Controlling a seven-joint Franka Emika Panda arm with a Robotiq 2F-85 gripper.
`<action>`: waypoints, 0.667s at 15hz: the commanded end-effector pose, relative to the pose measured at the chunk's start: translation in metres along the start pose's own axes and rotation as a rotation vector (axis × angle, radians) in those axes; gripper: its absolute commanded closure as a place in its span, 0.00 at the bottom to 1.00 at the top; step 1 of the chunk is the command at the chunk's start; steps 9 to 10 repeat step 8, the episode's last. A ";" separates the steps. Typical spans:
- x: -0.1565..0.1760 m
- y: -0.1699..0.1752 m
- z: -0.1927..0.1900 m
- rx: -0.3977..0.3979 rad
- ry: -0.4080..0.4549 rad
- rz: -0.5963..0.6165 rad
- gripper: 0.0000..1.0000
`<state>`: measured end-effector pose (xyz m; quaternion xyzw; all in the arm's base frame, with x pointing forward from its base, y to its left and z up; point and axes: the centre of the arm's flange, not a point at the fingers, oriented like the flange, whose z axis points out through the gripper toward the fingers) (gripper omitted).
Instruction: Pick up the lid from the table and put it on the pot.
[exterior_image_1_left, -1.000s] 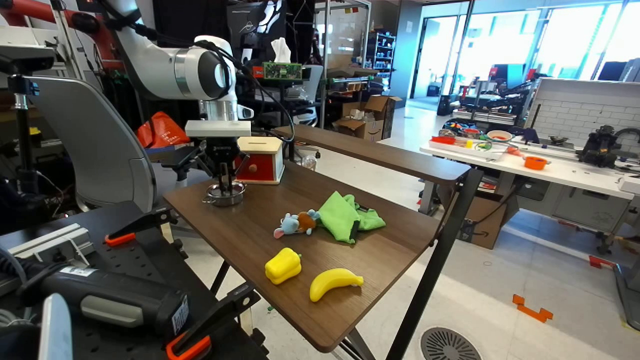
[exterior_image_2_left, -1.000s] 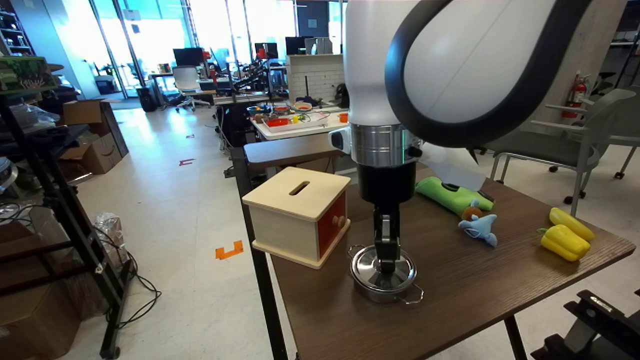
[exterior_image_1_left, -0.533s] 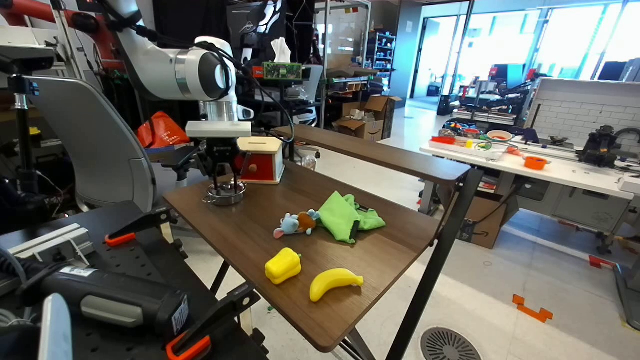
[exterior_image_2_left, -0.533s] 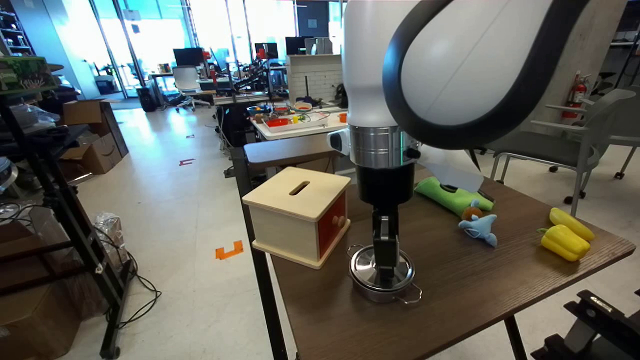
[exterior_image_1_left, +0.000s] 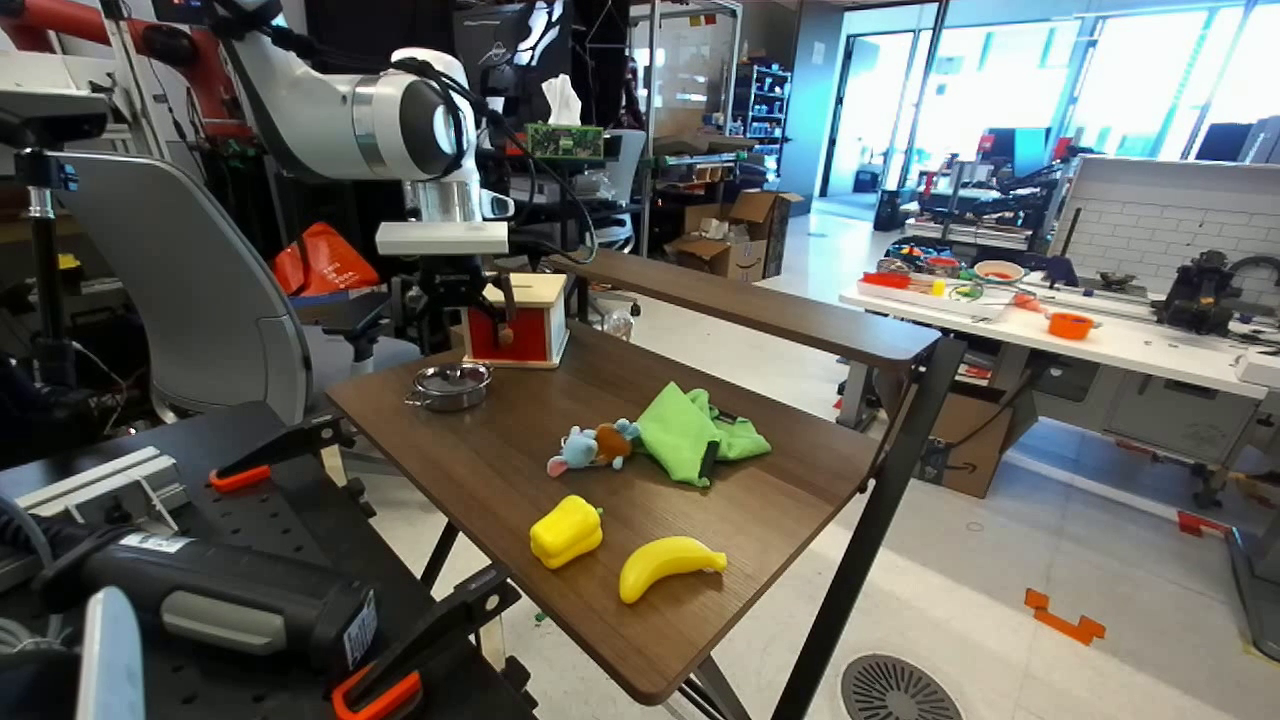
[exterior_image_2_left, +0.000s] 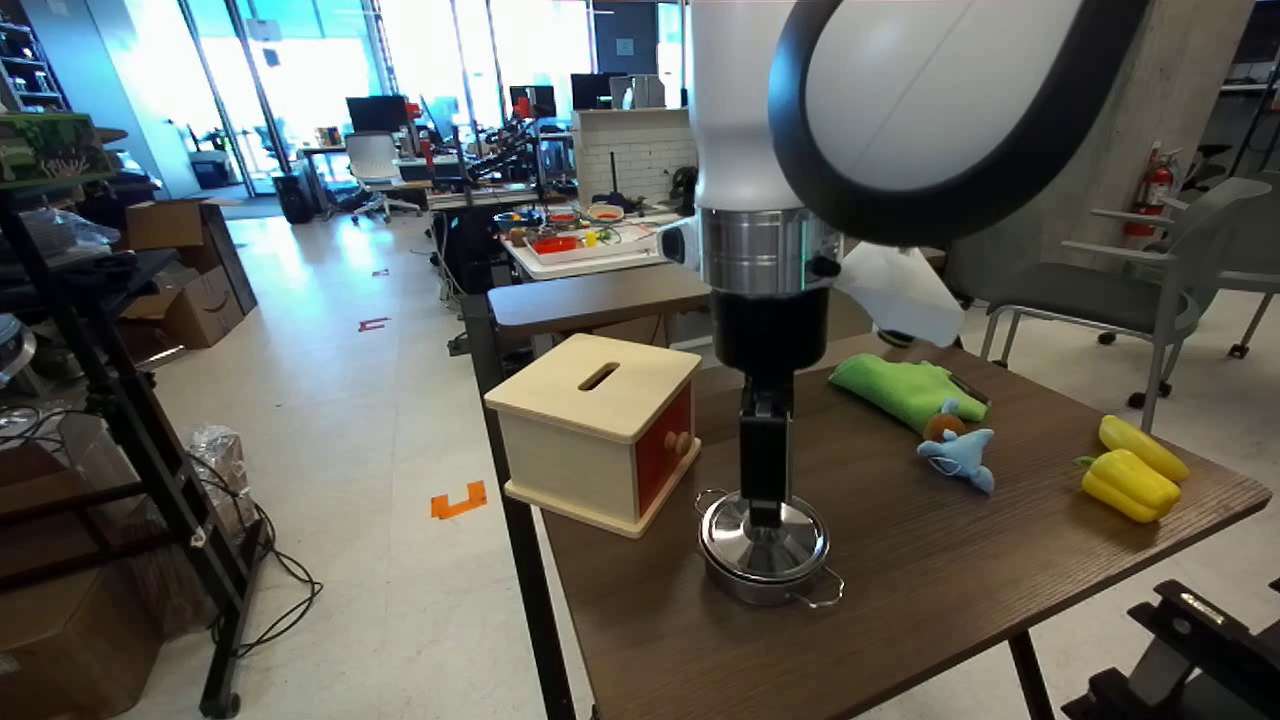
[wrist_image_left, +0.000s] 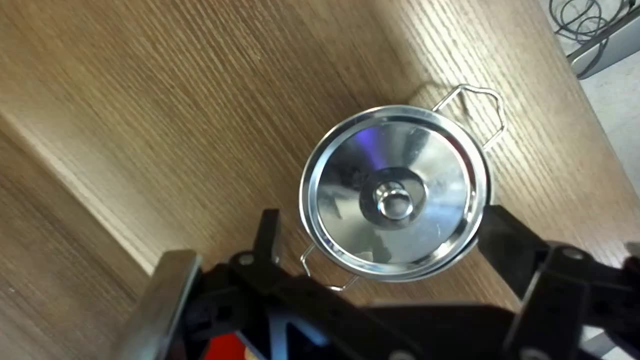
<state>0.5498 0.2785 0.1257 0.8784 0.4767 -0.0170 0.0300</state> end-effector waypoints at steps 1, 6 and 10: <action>-0.021 -0.002 -0.054 -0.038 0.007 0.030 0.00; -0.006 0.003 -0.041 -0.035 0.028 0.021 0.00; -0.007 0.002 -0.033 -0.027 0.020 0.020 0.00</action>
